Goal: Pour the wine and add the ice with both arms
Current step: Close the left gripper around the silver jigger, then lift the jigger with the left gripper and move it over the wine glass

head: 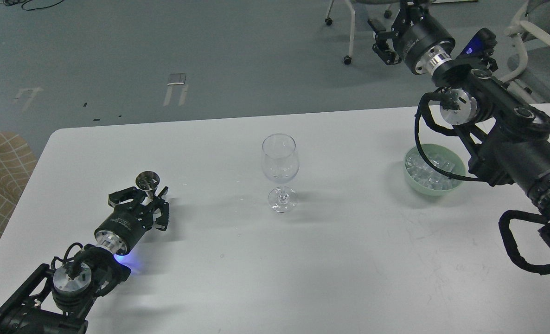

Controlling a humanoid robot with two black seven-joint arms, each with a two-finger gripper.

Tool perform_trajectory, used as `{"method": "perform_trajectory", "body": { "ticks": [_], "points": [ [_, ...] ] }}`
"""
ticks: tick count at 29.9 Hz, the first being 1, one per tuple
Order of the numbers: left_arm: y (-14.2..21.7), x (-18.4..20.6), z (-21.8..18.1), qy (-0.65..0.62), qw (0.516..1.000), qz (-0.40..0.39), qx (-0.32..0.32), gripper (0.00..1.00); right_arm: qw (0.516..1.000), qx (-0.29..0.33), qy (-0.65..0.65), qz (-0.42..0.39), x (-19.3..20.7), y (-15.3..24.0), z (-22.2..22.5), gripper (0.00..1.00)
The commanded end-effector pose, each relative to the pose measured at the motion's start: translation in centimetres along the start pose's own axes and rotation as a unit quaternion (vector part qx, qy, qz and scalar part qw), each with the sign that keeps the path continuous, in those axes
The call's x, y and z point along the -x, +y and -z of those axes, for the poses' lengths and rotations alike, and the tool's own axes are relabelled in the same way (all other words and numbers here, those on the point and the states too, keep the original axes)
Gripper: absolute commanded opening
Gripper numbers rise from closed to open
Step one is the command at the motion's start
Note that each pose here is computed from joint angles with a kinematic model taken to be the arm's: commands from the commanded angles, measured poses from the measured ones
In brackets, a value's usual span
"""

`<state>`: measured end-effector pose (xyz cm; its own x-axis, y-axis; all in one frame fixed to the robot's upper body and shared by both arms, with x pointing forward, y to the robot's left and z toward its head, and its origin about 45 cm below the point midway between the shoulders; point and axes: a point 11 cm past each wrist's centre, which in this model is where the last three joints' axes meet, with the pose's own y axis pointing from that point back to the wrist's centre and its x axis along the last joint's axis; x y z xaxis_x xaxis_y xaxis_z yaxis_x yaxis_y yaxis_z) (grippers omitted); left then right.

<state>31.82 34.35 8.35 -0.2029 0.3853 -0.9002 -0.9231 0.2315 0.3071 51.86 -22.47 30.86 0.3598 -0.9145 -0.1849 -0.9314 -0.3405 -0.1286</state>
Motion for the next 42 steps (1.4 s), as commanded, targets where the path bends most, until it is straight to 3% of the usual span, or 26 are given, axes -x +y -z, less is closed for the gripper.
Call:
{"method": "perform_trajectory", "body": {
  "ticks": [1, 11, 24, 42],
  "points": [
    [-0.1, 0.0, 0.0, 0.001, 1.0, 0.002, 0.0, 0.19, 1.0, 0.0, 0.0, 0.0, 0.0, 0.0, -0.1, 1.0],
    [-0.3, 0.8, -0.2, -0.003, 1.0, 0.021, -0.002, 0.08, 1.0, 0.001, 0.0, -0.001, -0.1, 0.0, -0.1, 1.0],
    [-1.2, 2.9, -0.5, 0.001, 0.999, 0.051, -0.009, 0.05, 1.0, 0.0, 0.0, -0.001, 0.0, 0.0, 0.0, 1.0],
    [-1.2, 11.5, -2.3, -0.082, 0.991, 0.08, -0.068, 0.02, 1.0, 0.002, -0.002, 0.002, 0.3, -0.1, -0.3, 1.0]
  ]
}}
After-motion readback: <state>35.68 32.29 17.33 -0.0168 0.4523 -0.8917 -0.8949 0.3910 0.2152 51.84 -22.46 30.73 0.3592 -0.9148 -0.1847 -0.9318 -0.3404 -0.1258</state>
